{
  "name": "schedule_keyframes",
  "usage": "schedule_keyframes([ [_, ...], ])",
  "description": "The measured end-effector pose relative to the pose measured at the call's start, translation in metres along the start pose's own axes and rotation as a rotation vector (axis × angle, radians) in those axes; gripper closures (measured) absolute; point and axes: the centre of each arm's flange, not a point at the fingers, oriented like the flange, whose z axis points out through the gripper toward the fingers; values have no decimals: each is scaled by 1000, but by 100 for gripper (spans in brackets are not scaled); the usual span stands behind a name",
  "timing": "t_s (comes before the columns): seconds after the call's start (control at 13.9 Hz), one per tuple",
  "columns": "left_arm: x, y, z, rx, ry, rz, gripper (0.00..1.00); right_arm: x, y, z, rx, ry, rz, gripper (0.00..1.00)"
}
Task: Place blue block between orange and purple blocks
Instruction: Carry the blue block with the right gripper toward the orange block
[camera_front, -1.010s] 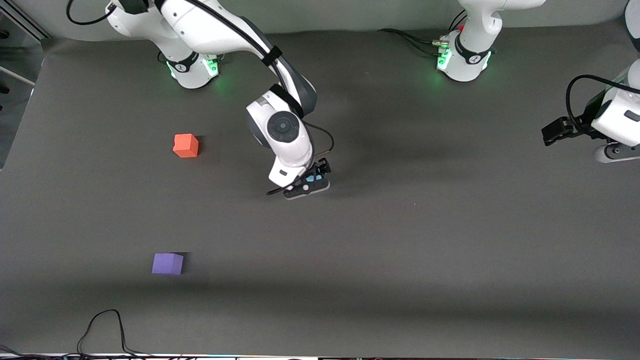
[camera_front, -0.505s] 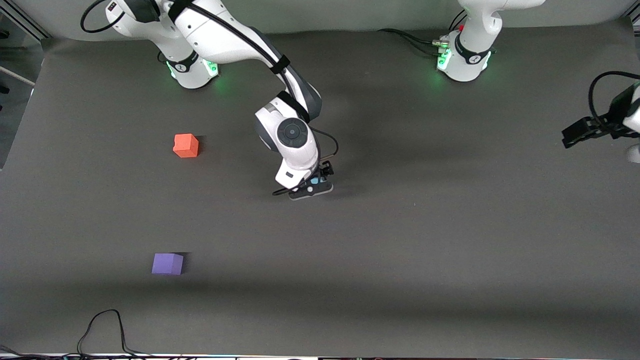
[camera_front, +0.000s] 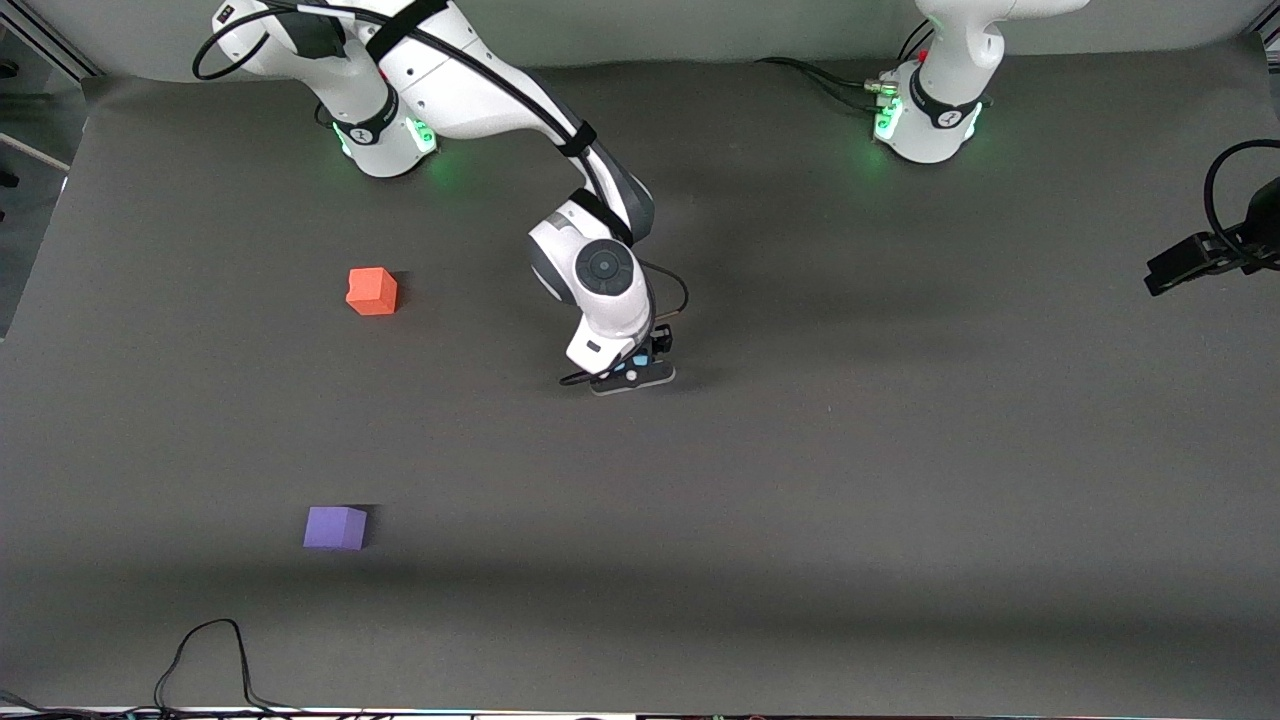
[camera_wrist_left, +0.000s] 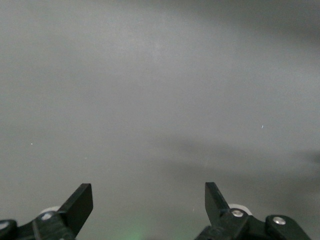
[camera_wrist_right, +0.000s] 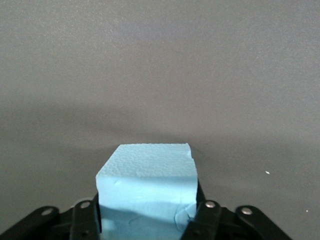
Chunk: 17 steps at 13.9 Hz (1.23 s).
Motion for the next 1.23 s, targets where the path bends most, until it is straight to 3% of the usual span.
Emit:
schedule_keyframes([
  [0.22,0,0,0,-1,1,0,0,8,6,-7,-1,10,16,44],
  [0.43,0,0,0,-1,1,0,0,34,48,-55,-22,-30,86,44],
  [0.65,0,1,0,-2,0,1,0,66,158,-136,-2,-61,132,44],
  [0.79,1,1,1,-1,-1,1,0,66,251,-168,16,-89,147,44],
  [1.01,1,1,1,-2,-2,1,0,36,362,-167,31,-134,176,44],
  [1.23,1,1,1,-2,-1,1,0,14,428,-125,14,-125,141,46],
])
